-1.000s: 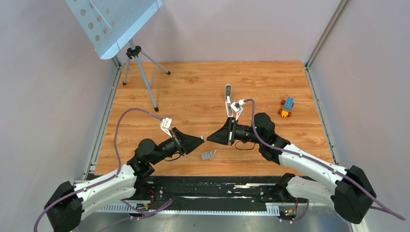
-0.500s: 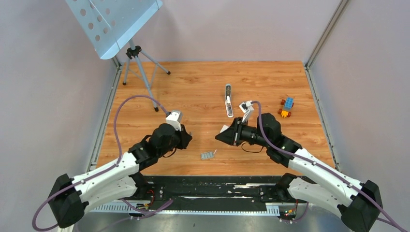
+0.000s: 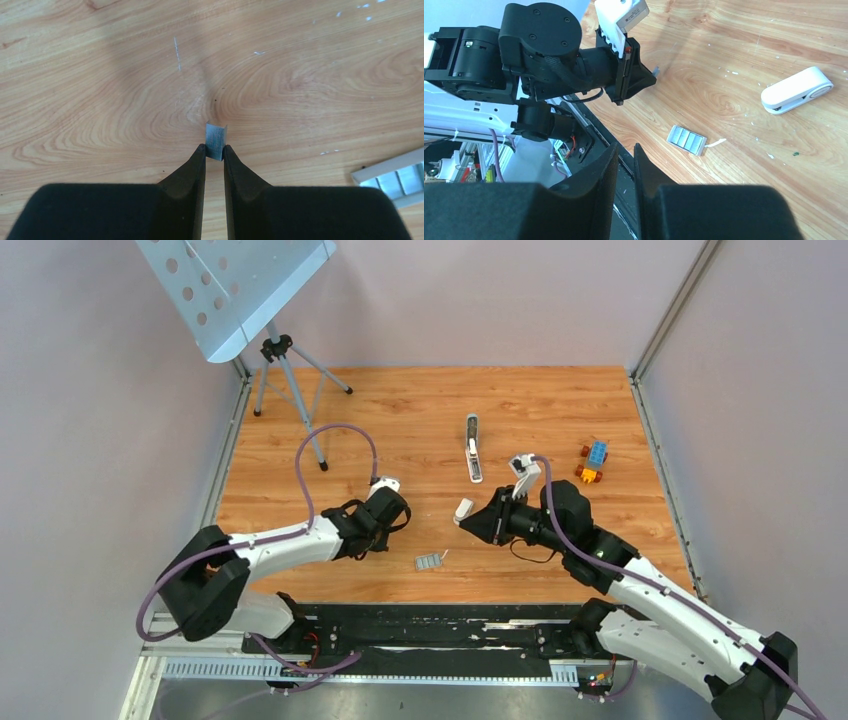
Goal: Load the staples into the stapler
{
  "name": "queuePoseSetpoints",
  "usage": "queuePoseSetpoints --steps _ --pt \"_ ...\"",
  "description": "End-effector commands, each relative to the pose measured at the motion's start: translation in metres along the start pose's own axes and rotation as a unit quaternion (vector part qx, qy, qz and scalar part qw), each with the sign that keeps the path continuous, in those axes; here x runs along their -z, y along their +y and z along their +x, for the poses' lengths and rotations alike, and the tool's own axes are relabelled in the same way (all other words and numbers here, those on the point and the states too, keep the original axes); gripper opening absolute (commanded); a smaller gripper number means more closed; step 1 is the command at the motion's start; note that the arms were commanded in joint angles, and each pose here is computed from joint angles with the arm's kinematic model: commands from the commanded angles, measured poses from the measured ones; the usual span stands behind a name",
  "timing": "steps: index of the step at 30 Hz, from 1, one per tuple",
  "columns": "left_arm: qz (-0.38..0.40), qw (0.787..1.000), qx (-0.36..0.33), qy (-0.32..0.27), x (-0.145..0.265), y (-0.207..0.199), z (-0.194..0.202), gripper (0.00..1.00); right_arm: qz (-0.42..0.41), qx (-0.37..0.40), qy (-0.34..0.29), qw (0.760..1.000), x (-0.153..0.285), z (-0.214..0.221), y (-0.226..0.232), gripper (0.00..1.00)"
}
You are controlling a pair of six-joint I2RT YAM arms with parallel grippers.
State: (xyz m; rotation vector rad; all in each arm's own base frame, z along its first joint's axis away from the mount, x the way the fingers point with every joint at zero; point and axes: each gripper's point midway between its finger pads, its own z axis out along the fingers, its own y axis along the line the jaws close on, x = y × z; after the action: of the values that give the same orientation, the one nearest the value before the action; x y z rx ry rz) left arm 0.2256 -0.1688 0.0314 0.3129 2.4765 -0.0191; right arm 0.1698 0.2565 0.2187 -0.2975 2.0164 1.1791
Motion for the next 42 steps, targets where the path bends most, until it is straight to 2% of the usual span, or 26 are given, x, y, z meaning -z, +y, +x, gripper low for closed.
queuePoseSetpoints --steps 1,10,13,20,23,26,33,36,39,42 --pt "-0.031 0.999 -0.013 0.012 -0.005 0.007 -0.001 0.18 0.025 0.010 -0.011 1.000 0.005 -0.007 -0.008 0.21" --pt "-0.022 0.999 -0.014 0.030 -0.013 0.001 0.008 0.28 0.033 0.008 -0.011 0.999 0.005 -0.005 -0.013 0.22" --pt "-0.006 1.000 -0.004 0.026 -0.013 -0.004 0.007 0.32 0.033 0.008 -0.011 0.999 0.005 -0.005 -0.014 0.22" --pt "0.013 1.000 0.001 -0.008 -0.005 -0.007 -0.012 0.47 0.051 0.020 -0.014 0.998 0.003 -0.008 -0.022 0.25" --pt "0.024 1.000 0.011 -0.008 -0.005 -0.007 -0.016 0.49 0.072 0.031 -0.017 0.997 0.000 -0.015 -0.032 0.28" --pt "0.033 0.999 0.020 -0.013 -0.004 -0.002 -0.021 0.49 0.124 0.054 -0.020 0.991 -0.004 -0.029 -0.057 0.30" --pt "0.089 0.994 0.055 -0.035 0.004 0.001 -0.025 0.49 0.280 0.096 -0.014 0.955 -0.015 -0.071 -0.129 0.30" --pt "0.098 0.993 0.054 -0.035 0.007 0.002 -0.022 0.49 0.307 0.100 -0.009 0.946 -0.025 -0.091 -0.152 0.33" --pt "0.102 0.992 0.062 -0.035 0.010 0.003 -0.019 0.50 0.310 0.103 0.009 0.945 -0.040 -0.104 -0.170 0.44" --pt "0.119 0.989 0.078 -0.033 0.011 -0.002 -0.016 0.50 0.306 0.089 0.035 0.947 -0.058 -0.108 -0.193 0.44"
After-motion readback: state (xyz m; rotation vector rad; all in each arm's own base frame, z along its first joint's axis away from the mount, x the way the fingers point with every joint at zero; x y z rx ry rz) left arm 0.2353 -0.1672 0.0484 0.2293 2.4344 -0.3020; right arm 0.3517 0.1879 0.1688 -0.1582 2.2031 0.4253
